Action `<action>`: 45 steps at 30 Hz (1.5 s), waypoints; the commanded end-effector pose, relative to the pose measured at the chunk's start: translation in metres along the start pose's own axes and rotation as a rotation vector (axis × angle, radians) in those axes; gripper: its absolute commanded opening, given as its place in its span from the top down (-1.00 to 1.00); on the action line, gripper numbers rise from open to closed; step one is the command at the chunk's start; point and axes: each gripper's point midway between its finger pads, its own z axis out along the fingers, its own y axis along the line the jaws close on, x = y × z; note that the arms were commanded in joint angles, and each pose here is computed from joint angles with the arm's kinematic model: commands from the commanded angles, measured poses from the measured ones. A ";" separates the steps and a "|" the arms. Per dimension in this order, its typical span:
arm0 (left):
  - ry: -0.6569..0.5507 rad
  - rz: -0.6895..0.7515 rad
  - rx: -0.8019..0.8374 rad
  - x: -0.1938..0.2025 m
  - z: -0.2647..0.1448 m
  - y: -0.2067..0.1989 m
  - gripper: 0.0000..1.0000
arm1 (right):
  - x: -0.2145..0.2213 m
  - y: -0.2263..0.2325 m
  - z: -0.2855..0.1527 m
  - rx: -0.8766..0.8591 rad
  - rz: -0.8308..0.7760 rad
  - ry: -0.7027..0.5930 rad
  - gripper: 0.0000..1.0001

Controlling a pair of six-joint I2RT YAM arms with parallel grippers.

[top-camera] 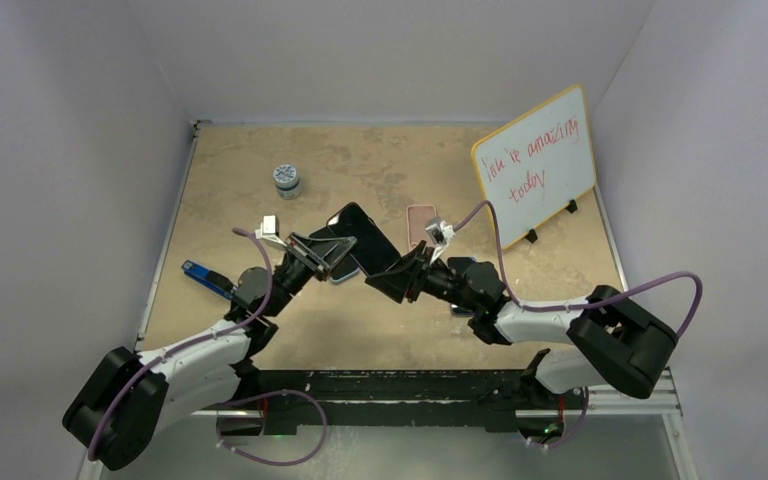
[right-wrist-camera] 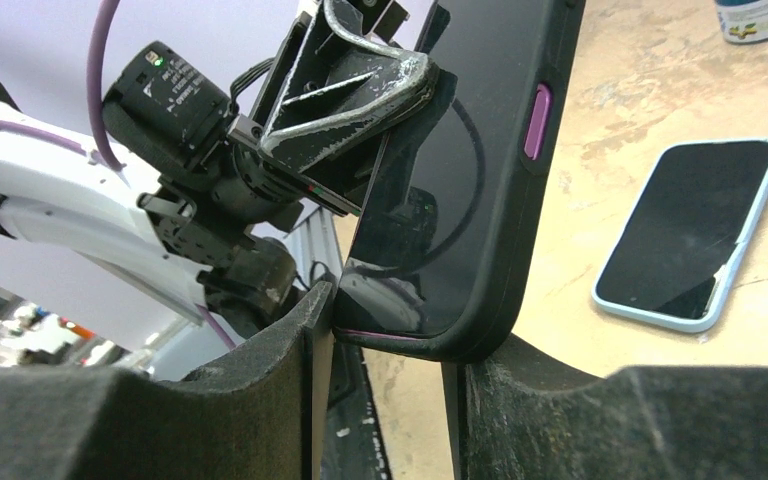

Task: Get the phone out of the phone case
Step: Remove the phone case from the phone.

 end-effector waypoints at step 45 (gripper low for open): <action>0.530 0.554 0.277 0.024 -0.009 -0.082 1.00 | 0.012 0.040 -0.041 -0.187 -0.428 0.185 -0.28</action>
